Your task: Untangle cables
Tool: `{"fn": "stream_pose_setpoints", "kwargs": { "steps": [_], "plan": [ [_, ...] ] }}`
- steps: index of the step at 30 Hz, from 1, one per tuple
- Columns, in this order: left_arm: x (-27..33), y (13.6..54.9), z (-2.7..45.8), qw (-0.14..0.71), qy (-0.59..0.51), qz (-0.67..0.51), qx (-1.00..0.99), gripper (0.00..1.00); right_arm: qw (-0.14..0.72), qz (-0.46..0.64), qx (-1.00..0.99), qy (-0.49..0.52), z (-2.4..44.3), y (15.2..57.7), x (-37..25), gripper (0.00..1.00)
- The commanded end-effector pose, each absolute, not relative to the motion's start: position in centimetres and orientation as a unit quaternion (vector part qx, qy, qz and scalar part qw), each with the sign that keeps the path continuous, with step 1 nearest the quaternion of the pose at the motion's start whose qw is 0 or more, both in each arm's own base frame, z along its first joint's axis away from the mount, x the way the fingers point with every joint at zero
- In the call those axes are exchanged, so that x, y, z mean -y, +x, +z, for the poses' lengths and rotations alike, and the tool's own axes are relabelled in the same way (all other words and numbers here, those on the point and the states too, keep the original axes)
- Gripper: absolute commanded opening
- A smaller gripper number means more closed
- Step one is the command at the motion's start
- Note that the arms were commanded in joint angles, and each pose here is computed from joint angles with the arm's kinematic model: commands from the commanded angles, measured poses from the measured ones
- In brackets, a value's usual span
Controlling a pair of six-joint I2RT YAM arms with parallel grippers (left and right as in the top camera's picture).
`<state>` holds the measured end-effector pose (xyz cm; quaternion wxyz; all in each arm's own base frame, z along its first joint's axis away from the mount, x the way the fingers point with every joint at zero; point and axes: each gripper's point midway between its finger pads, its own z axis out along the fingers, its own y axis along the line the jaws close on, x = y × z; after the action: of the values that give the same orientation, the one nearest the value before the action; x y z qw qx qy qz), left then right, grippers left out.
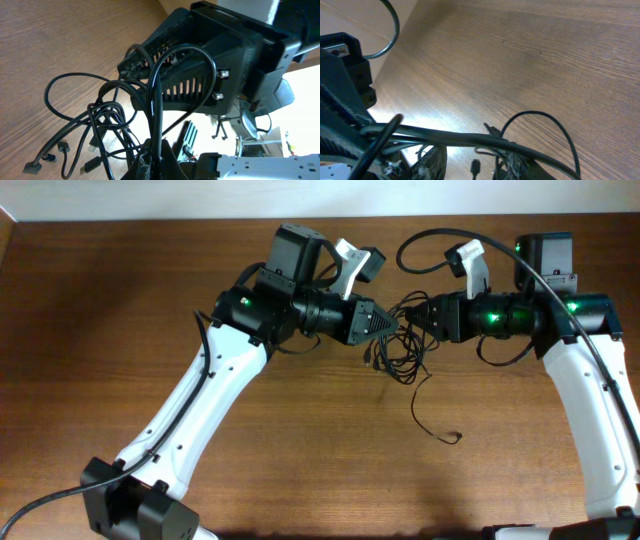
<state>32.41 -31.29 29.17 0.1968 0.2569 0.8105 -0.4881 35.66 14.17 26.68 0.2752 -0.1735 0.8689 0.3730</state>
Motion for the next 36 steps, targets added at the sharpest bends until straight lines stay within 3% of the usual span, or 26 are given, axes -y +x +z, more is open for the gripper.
{"fn": "stream_pose_setpoints", "kwargs": {
  "steps": [1,26,36],
  "plan": [
    [31.5,32.6,28.9,0.202,0.259,-0.477,-0.815,0.0,0.276,0.392,-0.858,-0.186,27.0,35.4,-14.7,0.39],
    [31.5,32.1,28.7,0.175,0.234,-0.487,-0.823,0.0,0.274,0.39,-0.858,-0.194,26.9,35.1,-14.7,0.38],
    [32.1,30.7,29.7,0.124,0.211,-0.531,-0.811,0.0,0.289,0.387,-0.853,-0.2,27.2,35.6,-14.7,0.38]
  ]
}}
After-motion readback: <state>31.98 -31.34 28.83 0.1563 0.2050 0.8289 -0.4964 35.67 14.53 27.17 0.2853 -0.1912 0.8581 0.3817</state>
